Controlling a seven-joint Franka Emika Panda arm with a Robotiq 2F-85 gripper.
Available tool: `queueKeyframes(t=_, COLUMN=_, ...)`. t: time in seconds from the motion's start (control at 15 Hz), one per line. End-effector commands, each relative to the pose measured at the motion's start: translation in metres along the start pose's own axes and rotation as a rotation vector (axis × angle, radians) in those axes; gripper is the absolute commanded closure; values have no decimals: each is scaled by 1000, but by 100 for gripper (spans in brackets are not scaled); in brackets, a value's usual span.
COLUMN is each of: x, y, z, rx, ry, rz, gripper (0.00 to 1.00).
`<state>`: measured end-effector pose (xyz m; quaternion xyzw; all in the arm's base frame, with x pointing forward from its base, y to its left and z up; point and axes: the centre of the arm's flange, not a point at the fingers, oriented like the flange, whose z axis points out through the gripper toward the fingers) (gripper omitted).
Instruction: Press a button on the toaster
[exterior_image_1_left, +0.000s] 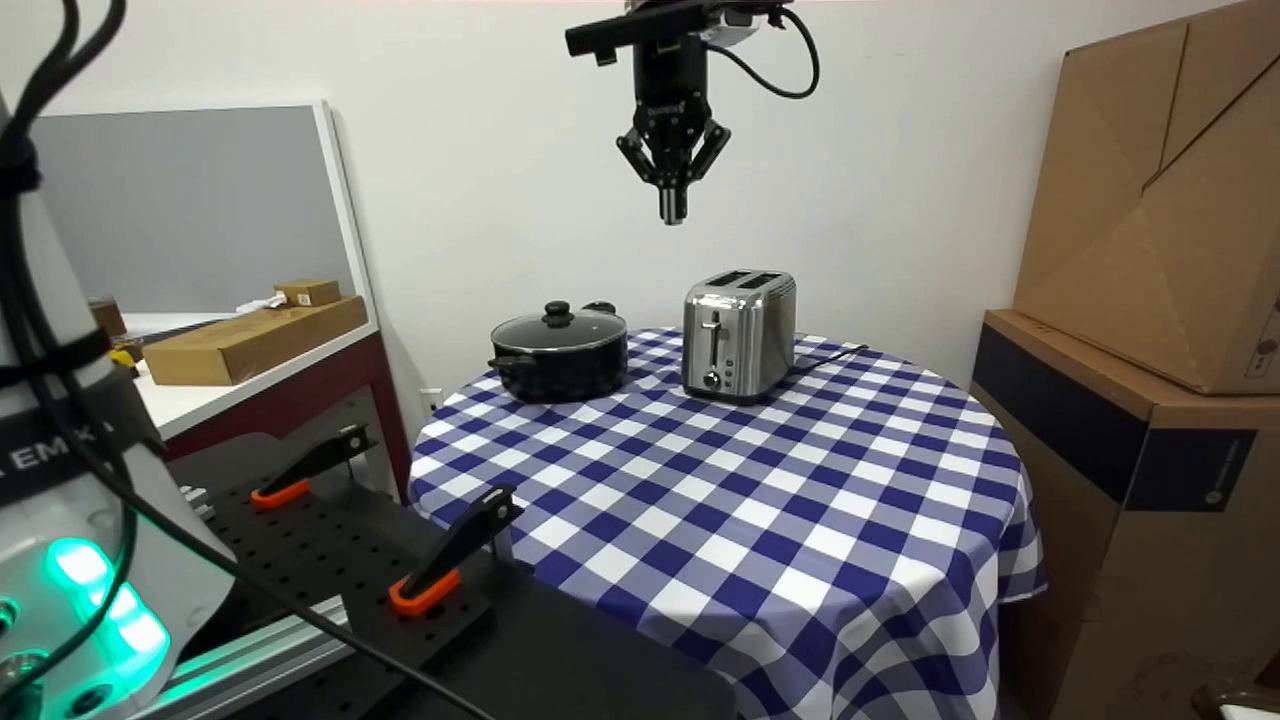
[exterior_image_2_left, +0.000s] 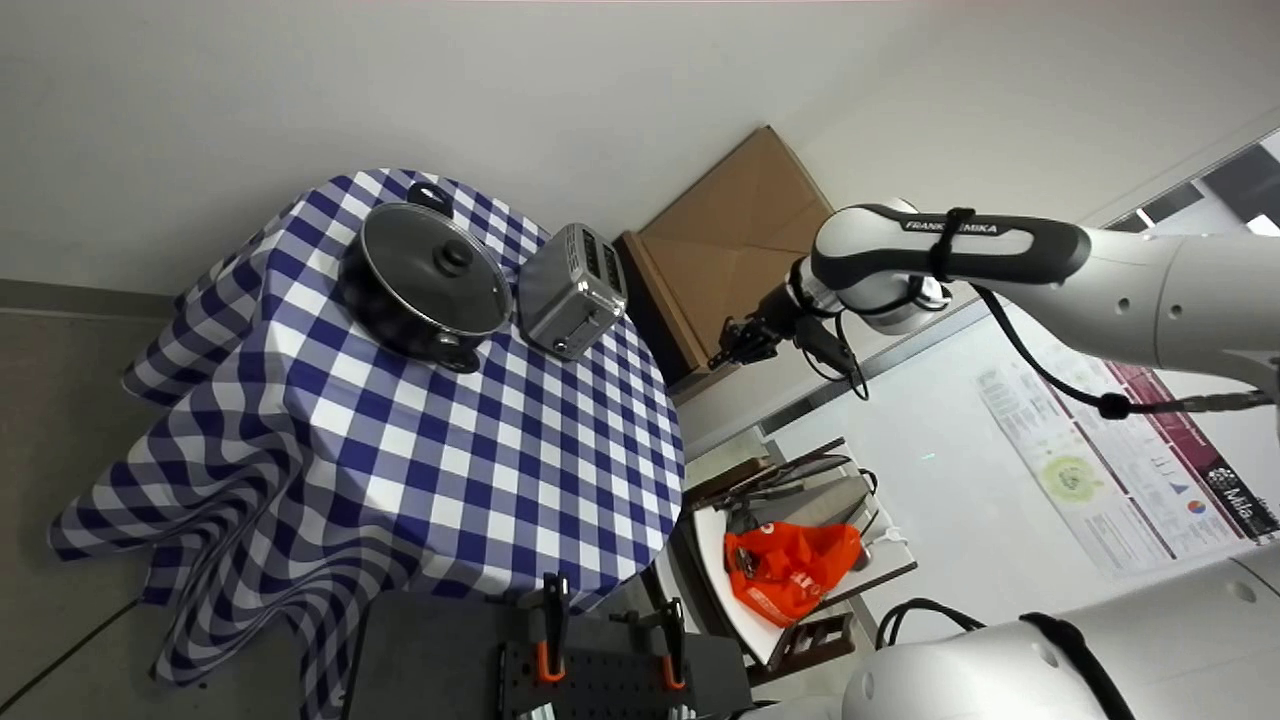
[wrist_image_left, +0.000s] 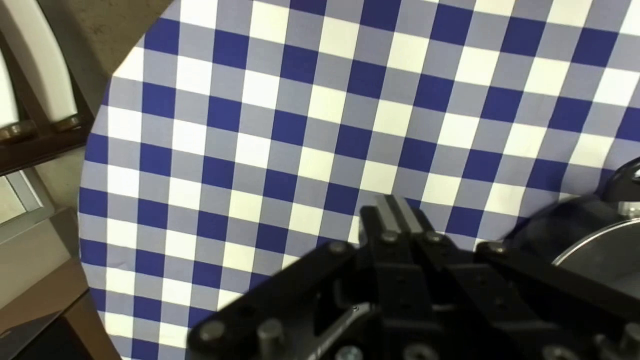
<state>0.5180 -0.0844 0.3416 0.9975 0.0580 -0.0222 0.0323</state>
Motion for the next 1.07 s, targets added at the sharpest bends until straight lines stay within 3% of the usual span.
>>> queueKeyframes(t=0.0, x=-61, y=-24, z=-9, rx=-28, ry=28, rz=-34, gripper=100)
queueKeyframes(t=0.07, x=-70, y=-29, z=-9, rx=-29, ry=6, rz=-35, gripper=74)
queueKeyframes(t=0.13, x=-36, y=-16, z=-2, rx=-12, ry=0, rz=-27, gripper=98)
queueKeyframes(t=0.4, x=-59, y=-24, z=-4, rx=-15, ry=-4, rz=-38, gripper=74)
queueKeyframes(t=1.0, x=-59, y=-25, z=-4, rx=-15, ry=-5, rz=-38, gripper=74)
